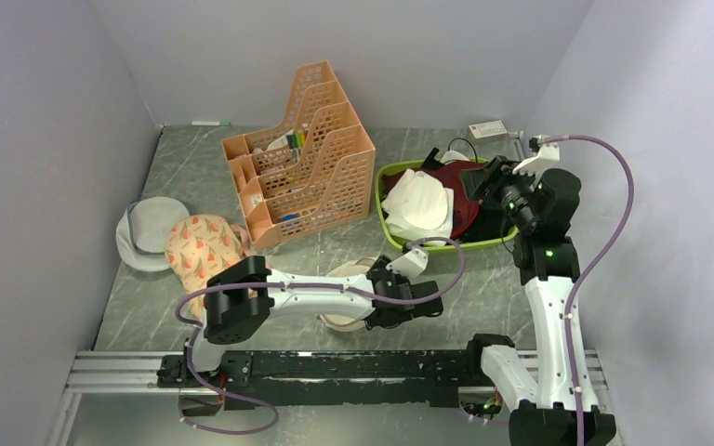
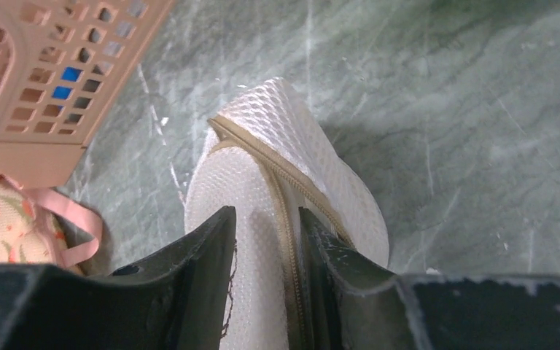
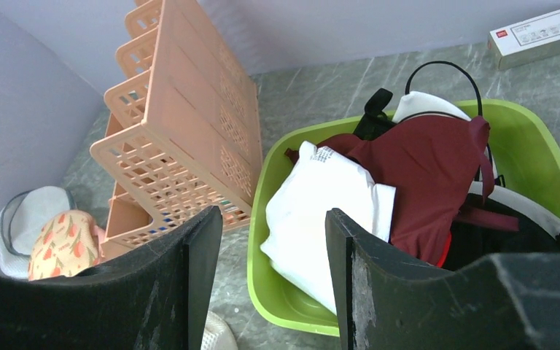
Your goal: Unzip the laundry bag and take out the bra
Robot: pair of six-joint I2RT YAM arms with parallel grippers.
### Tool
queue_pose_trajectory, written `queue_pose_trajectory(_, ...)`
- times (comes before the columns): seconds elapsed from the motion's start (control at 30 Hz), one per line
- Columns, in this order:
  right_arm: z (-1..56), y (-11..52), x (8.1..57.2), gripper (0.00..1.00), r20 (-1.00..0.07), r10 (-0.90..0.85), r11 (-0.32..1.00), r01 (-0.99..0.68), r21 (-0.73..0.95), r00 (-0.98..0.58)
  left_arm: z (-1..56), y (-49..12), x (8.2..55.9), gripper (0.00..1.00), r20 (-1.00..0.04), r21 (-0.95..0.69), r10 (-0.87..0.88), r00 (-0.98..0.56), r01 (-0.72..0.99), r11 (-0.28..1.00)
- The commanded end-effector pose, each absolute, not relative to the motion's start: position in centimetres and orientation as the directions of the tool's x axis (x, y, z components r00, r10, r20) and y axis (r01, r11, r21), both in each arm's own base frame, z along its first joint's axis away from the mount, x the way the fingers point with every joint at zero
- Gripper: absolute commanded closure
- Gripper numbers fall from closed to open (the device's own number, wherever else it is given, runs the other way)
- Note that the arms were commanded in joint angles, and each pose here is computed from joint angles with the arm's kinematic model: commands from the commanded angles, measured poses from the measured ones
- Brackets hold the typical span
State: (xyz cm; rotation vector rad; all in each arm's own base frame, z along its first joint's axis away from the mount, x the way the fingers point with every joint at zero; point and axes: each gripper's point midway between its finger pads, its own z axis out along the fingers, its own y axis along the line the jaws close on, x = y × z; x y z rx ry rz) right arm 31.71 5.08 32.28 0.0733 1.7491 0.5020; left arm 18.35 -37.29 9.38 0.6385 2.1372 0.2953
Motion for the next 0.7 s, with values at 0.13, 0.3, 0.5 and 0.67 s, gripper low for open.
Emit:
queue_pose_trajectory(0.13,36.1,5.2,30.3,0.46,-0.938,0.297,0.907,-0.254,0.336,-0.178,10.2,-41.5,16.6,0.44,-0.702,0.285,0.566,-0.432,0.559,0.779)
queue_pose_trajectory(0.3,37.7,5.5,29.6,0.45,-0.946,0.28,0.906,-0.28,0.317,-0.166,12.7,-42.5,14.6,0.09,-0.738,0.134,0.523,-0.426,0.668,0.732)
queue_pose_trajectory(0.5,39.1,6.0,28.8,0.45,-0.95,0.272,0.898,-0.314,0.308,-0.155,16.7,-42.7,11.8,0.08,-0.784,-0.11,0.415,-0.461,0.762,0.638)
queue_pose_trajectory(0.67,39.0,7.7,28.5,0.41,-0.942,0.256,0.858,-0.398,0.326,-0.219,18.3,-41.0,10.5,0.08,-0.778,-0.334,0.302,-0.551,0.77,0.544)
